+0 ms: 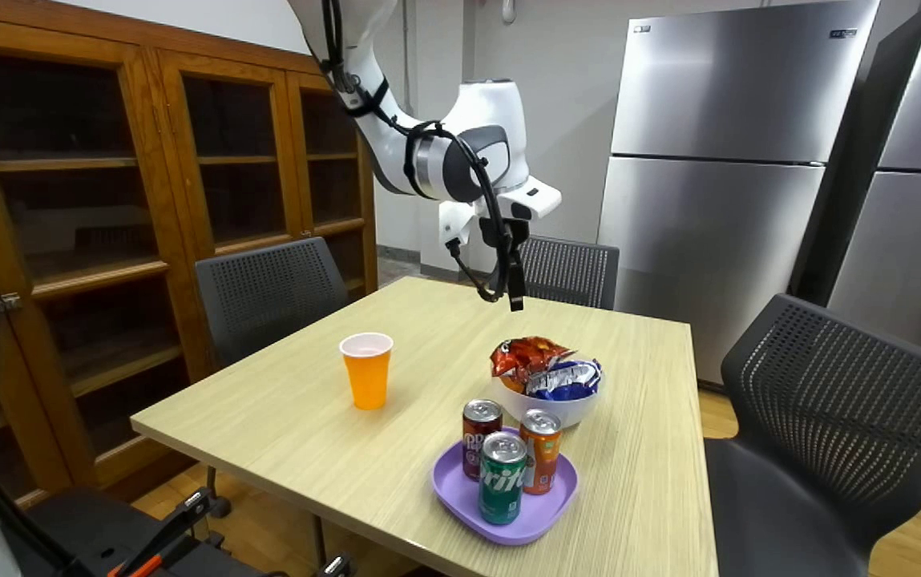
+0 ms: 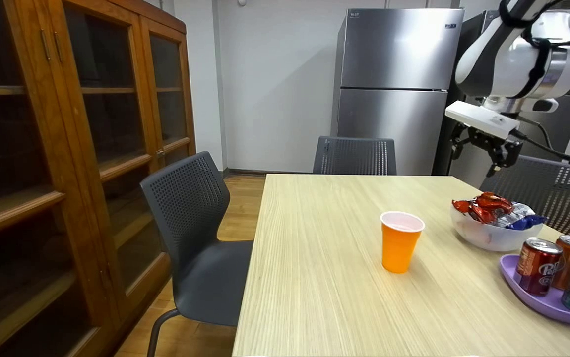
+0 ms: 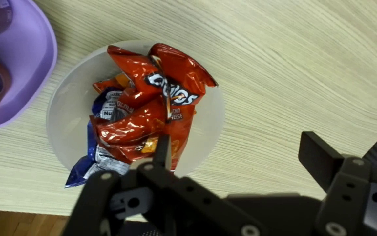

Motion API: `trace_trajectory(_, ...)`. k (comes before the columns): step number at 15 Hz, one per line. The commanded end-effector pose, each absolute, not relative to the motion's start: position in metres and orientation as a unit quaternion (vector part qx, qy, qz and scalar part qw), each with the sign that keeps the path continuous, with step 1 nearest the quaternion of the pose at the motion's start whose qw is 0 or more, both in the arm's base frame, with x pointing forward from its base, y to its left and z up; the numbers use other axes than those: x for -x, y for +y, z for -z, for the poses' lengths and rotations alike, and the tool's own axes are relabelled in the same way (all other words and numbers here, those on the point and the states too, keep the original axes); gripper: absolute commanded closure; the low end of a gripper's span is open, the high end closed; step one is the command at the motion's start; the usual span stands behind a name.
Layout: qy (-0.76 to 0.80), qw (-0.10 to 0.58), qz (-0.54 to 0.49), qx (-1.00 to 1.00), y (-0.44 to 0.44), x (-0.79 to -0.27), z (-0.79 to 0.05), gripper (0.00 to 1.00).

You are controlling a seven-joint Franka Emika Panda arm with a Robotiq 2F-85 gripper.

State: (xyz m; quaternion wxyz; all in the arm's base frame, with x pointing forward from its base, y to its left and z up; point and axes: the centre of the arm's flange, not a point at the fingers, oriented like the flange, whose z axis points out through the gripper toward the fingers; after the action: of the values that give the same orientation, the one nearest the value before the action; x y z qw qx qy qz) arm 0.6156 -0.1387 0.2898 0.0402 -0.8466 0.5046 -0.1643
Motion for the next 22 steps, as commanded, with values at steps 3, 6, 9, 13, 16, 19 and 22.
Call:
trace_trajectory(3, 0.441, 0.037, 0.189, 0.877, -0.082, -0.609, -0.335, 0.00)
trace_trajectory(6, 0.397, 0.035, 0.198, 0.896, -0.051, -0.614, -0.347, 0.00)
trace_trajectory(9, 0.353, 0.036, 0.200, 0.913, -0.022, -0.617, -0.354, 0.00)
trace_trajectory(13, 0.302, 0.035, 0.201, 0.931, 0.016, -0.618, -0.359, 0.00)
trace_trajectory(16, 0.267, 0.025, 0.191, 0.944, 0.037, -0.618, -0.359, 0.00)
trace_trajectory(19, 0.283, 0.034, 0.199, 0.938, 0.035, -0.625, -0.346, 0.00)
trace_trajectory(22, 0.279, 0.032, 0.197, 0.939, 0.036, -0.625, -0.346, 0.00)
